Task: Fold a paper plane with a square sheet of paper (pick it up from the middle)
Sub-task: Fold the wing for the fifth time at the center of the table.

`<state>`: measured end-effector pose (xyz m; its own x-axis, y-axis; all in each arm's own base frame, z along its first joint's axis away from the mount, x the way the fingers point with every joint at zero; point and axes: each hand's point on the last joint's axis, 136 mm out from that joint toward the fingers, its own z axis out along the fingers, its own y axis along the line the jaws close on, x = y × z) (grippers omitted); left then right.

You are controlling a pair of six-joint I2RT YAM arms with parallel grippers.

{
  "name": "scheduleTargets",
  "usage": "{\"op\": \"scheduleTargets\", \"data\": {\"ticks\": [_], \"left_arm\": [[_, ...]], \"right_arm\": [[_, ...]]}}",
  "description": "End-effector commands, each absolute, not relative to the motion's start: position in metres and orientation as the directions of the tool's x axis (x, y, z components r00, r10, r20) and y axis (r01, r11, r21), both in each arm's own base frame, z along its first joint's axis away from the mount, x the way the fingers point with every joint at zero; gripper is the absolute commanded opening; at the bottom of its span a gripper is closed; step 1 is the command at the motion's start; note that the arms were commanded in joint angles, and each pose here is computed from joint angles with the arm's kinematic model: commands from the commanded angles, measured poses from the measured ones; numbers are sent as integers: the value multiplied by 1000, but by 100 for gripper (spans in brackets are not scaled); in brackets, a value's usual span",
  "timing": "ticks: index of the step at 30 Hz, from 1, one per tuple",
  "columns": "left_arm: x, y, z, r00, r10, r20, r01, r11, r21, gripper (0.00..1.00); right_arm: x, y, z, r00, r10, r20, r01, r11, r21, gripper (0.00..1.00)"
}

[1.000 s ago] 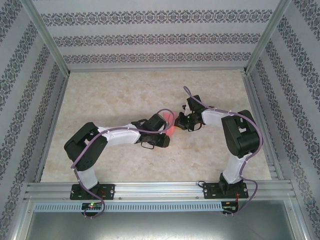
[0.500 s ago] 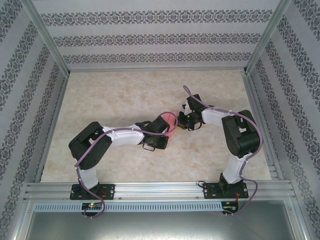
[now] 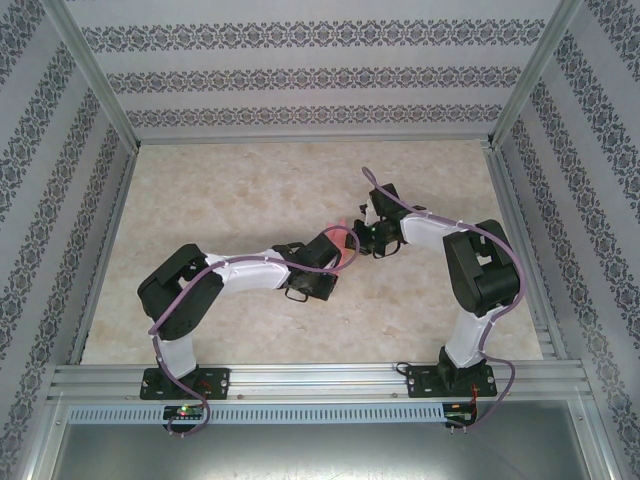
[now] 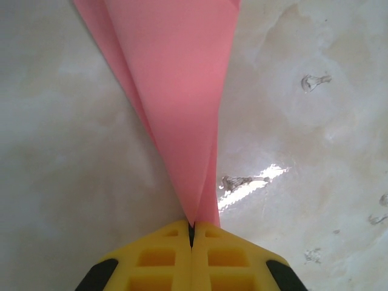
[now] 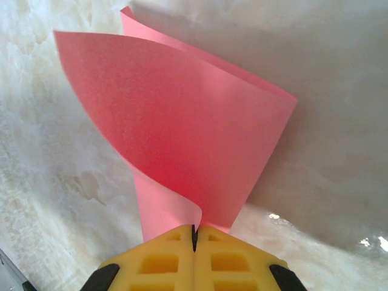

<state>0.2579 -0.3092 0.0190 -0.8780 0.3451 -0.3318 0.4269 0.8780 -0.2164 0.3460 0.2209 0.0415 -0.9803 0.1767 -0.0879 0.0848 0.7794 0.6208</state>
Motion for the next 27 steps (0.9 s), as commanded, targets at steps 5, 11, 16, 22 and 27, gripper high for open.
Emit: {"op": "scheduleTargets", "data": {"ticks": [5,11,16,22,27], "left_arm": [[252,-269,12,-841,472,-266,493,870,-17,0],[256,-262,13,-798,544,-259,557,830,29,0],[260,-258,15,-771,579,-263,588,807,51,0],[265,-255,17,-749,605,-270,615,787,57,0],[266,-254,18,-731,627,-269,636,769,64,0]], "right_arm": [[350,235,49,-985,132,-108,35,778,628,0],[352,241,49,-987,120,-109,25,779,627,0],[357,245,48,-988,110,-104,22,784,621,0],[362,250,44,-990,105,-99,20,781,625,0],[367,251,38,-990,97,-99,16,790,612,0]]}}
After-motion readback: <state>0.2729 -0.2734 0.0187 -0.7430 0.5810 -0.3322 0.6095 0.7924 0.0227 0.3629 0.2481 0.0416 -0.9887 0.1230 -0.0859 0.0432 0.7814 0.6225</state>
